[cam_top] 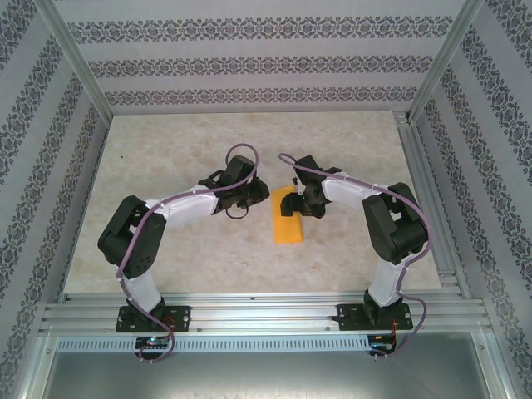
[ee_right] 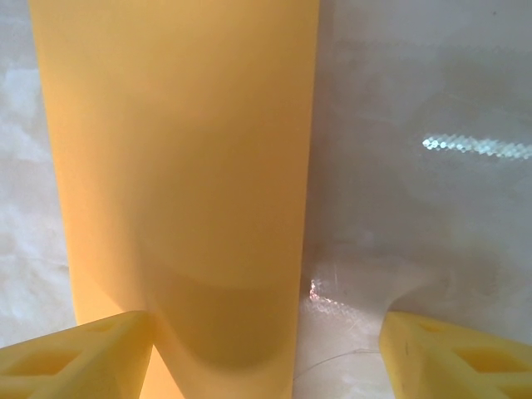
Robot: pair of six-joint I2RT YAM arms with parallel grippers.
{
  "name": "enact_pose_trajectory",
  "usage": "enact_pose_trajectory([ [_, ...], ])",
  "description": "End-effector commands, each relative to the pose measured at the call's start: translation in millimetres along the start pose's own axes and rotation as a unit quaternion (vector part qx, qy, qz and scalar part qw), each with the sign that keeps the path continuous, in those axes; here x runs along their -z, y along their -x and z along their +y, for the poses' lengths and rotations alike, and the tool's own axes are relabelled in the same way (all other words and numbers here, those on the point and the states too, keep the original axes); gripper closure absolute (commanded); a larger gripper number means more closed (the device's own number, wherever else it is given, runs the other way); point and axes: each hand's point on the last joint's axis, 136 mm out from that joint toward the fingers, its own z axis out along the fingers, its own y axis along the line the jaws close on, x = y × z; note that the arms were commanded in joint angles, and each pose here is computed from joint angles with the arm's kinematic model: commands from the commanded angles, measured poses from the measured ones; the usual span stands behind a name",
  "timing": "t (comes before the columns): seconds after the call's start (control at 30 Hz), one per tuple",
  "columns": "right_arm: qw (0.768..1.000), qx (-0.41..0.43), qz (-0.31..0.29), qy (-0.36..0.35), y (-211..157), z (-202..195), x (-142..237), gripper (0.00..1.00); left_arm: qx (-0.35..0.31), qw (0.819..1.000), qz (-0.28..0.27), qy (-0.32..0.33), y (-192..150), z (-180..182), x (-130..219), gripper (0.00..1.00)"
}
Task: Fold a paper plane with a square sheet of paper (pick it up from the middle)
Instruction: Fold the square sheet of paper in half at the center of the table.
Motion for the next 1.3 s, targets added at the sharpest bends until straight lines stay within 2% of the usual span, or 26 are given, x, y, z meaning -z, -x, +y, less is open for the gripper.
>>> enact_pose_trajectory([
  [0.0,1.000,-0.001,-0.013,-0.007,5,-5,8,0.26,-0.002,1.000,-0.004,0.008,-3,1,5,0.80],
  [0.33,1.000,0.003,-0.019,-0.021,6,-9,15,0.27,-0.003,1.000,-0.001,0.005,-5,-1,7,0.80],
  [1.07,1.000,0.004,-0.021,0.019,15,11,11,0.23,-0.004,1.000,0.013,-0.003,-8,-5,1,0.79],
  [1.27,1.000,0.001,-0.012,0.008,12,6,5,0.23,-0.005,1.000,0.016,-0.004,-8,-5,0,0.79],
])
